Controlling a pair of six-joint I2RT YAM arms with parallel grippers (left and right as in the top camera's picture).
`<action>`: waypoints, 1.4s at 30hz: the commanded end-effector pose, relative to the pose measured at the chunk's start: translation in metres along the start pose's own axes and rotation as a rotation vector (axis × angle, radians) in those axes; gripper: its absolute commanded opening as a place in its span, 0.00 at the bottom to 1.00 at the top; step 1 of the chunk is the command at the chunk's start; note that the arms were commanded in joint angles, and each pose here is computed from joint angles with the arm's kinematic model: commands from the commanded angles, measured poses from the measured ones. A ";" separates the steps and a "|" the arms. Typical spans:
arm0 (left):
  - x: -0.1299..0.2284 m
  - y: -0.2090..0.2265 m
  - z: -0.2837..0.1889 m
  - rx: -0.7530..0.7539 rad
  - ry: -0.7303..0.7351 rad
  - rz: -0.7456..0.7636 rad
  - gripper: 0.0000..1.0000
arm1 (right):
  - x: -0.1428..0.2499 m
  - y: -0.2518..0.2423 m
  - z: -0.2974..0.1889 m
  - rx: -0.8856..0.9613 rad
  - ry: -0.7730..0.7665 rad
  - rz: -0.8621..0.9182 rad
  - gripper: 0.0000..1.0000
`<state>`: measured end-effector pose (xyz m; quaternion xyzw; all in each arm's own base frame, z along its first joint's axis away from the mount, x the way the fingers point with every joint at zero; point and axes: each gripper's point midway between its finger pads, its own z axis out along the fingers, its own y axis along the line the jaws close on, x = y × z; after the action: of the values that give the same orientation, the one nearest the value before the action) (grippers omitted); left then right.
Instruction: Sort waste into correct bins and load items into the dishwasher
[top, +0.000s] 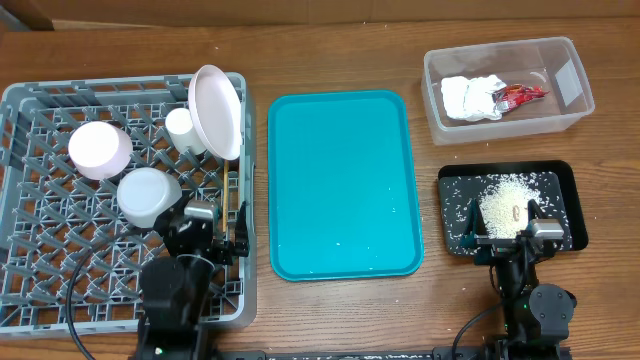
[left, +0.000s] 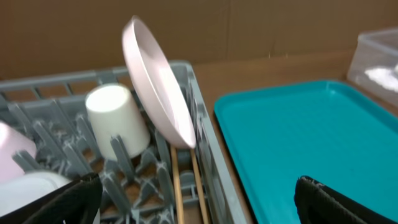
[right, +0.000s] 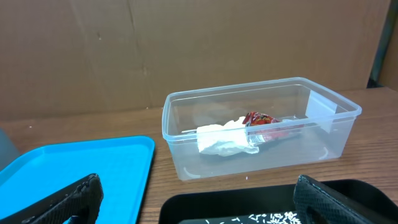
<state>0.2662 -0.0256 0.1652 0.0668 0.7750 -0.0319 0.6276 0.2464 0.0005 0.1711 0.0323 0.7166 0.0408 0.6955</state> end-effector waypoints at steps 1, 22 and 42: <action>0.001 0.002 -0.003 -0.021 -0.081 0.026 1.00 | 0.001 -0.001 0.000 0.004 -0.005 -0.003 1.00; 0.013 0.011 -0.020 -0.094 -0.132 0.077 1.00 | 0.001 -0.001 0.000 0.004 -0.005 -0.003 1.00; 0.014 0.013 -0.020 -0.095 -0.135 -0.080 1.00 | 0.001 -0.001 0.000 0.004 -0.005 -0.003 1.00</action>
<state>0.2462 -0.0113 0.1554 0.0362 0.7349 -0.0035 0.6772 0.2464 0.0006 0.1711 0.0323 0.7166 0.0411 0.6955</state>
